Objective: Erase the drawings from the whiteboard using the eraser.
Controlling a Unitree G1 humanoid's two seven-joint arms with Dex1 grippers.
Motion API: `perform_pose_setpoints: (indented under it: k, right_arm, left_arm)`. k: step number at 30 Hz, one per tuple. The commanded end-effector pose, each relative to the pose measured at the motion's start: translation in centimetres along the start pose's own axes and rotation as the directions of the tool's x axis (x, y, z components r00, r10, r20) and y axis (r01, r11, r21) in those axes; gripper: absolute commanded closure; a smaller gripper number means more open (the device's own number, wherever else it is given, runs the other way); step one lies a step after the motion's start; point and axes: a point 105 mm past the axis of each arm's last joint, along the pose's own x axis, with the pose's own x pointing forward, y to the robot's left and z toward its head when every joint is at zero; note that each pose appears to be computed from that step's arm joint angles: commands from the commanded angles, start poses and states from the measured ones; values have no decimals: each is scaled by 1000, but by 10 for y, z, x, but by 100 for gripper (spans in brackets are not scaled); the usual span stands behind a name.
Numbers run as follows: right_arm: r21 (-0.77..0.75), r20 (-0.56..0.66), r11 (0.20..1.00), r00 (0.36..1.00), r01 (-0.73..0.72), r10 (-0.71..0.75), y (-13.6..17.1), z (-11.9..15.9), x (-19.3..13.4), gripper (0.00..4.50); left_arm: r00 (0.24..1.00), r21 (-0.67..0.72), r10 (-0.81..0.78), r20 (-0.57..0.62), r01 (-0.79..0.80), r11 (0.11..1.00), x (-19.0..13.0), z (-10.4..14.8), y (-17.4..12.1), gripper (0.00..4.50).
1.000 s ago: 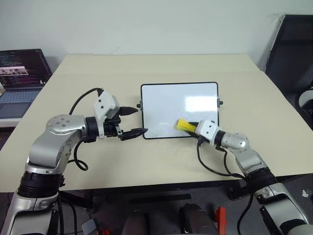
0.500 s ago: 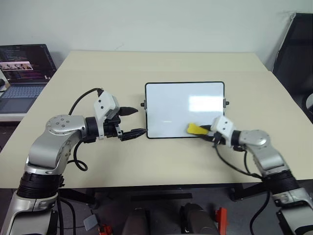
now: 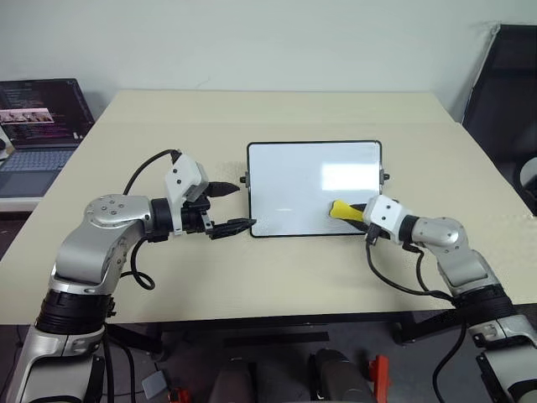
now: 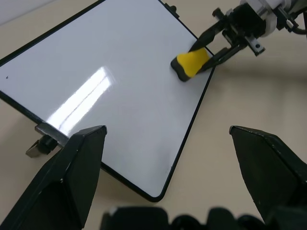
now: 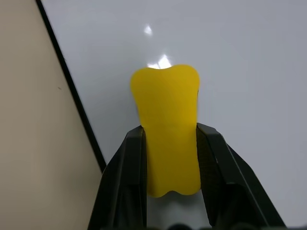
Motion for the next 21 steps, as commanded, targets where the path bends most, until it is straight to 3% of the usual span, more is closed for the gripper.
perform_pose_setpoints:
  k: [1,5,10,13,17,19,21]
  right_arm:
    - [0,-34,998,997,-67,67,19,-3,9,344]
    - [9,-30,997,997,-75,75,16,-1,1,345]
    - [280,214,956,965,90,-153,-65,46,-72,346]
    - [431,260,882,909,192,-325,-104,55,-115,346]
    - [561,74,694,808,450,-584,-145,16,-162,346]
    - [596,-24,614,775,518,-631,-150,-4,-174,346]
    - [589,-201,549,765,593,-612,-143,-38,-178,346]
  left_arm:
    - [1000,51,0,24,-2,999,-2,12,0,0]
    - [1000,50,3,21,-4,999,-4,12,0,0]
    - [998,53,-39,50,36,998,4,18,-6,0]
    - [992,55,-94,80,90,994,17,23,-15,0]
    - [983,57,-154,99,149,987,36,25,-26,0]
    - [979,65,-178,96,172,983,44,25,-31,0]
    - [971,69,-207,120,200,977,52,30,-37,0]
